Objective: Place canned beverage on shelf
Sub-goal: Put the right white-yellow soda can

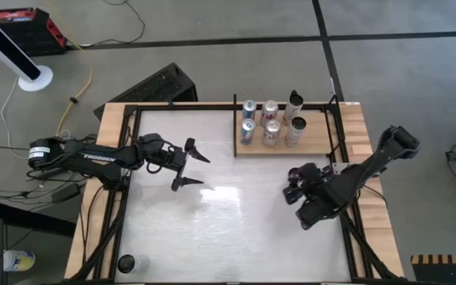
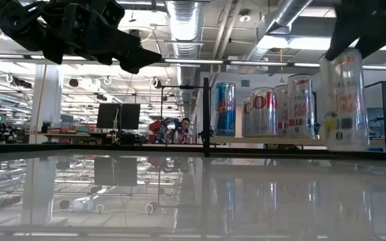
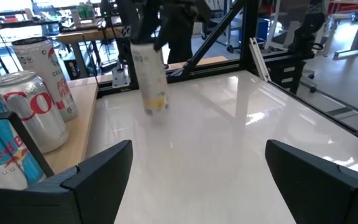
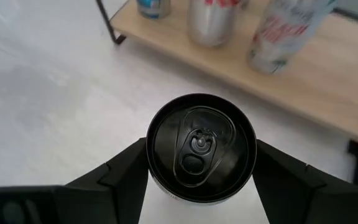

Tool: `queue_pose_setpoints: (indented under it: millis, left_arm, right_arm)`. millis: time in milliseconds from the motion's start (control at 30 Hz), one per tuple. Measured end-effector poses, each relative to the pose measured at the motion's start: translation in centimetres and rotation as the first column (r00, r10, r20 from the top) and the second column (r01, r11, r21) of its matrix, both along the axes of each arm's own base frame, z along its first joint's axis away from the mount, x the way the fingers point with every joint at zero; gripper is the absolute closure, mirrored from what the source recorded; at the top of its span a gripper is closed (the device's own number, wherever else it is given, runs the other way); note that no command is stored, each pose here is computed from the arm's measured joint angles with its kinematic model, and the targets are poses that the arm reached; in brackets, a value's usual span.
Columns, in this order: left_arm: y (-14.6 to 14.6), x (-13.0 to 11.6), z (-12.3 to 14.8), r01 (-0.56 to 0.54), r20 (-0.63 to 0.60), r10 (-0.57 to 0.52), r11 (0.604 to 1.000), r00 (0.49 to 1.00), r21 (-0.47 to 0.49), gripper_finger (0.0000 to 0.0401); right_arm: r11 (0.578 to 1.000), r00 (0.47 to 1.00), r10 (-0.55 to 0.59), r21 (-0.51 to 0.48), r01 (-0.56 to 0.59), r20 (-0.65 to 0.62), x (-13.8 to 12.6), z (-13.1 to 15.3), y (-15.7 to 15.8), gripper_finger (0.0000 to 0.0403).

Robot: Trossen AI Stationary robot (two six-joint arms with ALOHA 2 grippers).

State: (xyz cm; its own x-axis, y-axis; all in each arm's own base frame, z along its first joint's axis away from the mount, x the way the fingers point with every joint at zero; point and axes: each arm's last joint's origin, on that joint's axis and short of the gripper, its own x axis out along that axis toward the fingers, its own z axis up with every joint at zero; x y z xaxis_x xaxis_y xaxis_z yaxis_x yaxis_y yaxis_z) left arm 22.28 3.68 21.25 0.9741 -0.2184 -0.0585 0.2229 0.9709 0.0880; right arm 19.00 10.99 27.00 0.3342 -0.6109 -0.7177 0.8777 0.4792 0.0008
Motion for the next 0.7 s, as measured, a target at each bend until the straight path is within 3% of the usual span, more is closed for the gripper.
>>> queue_pose_setpoints:
  millis: [433, 700]
  left_arm:
    - [0.0, 0.0, 0.2, -0.007, 0.022, 0.006, 1.000, 1.000, 0.026, 0.0048]
    - [0.4, 0.5, 1.3, -0.095, 0.081, 0.085, 0.987, 0.993, 0.126, 0.0048]
  right_arm:
    - [0.998, 0.999, 0.048, -0.031, -0.048, 0.006, -4.3, 4.0, -3.9, 0.0135]
    - [0.992, 0.994, 0.090, -0.078, -0.095, -0.063, -5.8, 5.6, -7.4, 0.0135]
